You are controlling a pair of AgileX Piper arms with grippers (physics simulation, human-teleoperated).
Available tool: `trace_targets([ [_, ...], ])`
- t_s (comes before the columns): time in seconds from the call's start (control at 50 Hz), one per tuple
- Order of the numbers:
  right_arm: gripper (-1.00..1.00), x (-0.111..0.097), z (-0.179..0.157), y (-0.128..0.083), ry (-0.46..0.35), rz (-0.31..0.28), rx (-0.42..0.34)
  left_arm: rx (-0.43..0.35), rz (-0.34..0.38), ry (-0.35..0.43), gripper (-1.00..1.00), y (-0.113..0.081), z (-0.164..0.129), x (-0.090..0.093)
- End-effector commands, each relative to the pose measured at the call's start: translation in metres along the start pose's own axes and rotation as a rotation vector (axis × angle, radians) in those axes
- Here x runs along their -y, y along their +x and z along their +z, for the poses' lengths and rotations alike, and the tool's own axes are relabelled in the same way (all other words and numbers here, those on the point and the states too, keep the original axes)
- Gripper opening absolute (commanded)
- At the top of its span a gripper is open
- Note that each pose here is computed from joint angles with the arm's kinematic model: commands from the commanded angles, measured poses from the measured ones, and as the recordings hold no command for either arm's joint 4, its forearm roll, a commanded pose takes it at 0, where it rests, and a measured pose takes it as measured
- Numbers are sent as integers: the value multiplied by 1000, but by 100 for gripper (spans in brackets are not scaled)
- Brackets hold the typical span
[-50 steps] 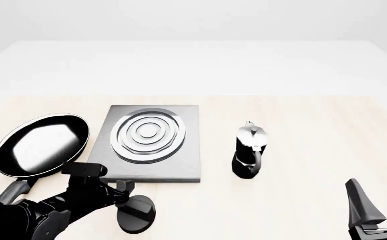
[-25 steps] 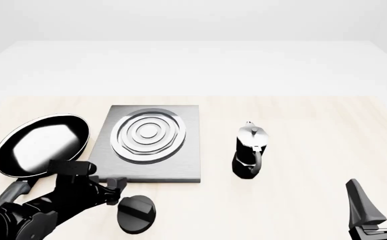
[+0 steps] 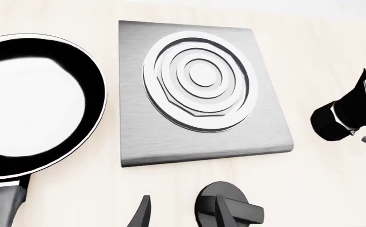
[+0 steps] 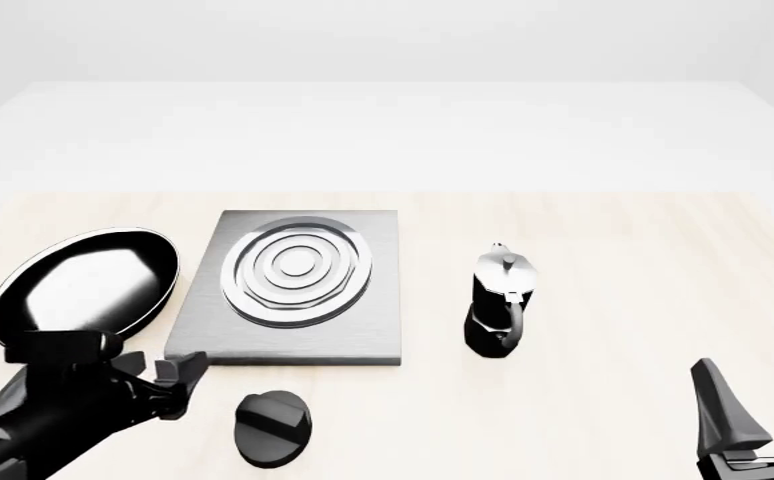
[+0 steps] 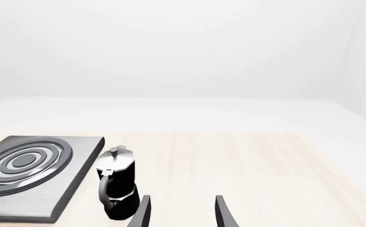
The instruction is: Turn on the stove.
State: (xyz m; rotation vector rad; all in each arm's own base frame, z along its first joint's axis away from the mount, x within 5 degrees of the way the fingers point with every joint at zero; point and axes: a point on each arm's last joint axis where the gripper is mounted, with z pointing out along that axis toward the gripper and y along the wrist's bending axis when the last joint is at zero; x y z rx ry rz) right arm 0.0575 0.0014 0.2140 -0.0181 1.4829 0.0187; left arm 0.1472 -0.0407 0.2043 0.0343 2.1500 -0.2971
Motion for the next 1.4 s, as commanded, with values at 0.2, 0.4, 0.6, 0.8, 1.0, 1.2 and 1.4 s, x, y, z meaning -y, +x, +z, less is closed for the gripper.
trace_targets([
  [0.2,100,0,0,0,-1,-5,-2,102,21,-43,100,11,-48,-11],
  [0.4,100,0,-1,0,0,-6,1,216,62,-43,100,16,-82,-11],
  [0.6,100,0,-1,0,1,-6,6,283,98,-14,100,37,-104,-12],
  [0.8,100,0,-1,-1,2,-4,10,293,136,33,100,44,-101,-11],
  [1.0,100,0,-1,-1,3,1,12,367,98,51,100,42,-97,-11],
  [1.2,100,0,-1,-1,3,-1,14,381,76,30,100,48,-90,-14],
  [1.4,100,0,-1,-1,5,-3,16,387,48,6,100,49,-88,-16],
])
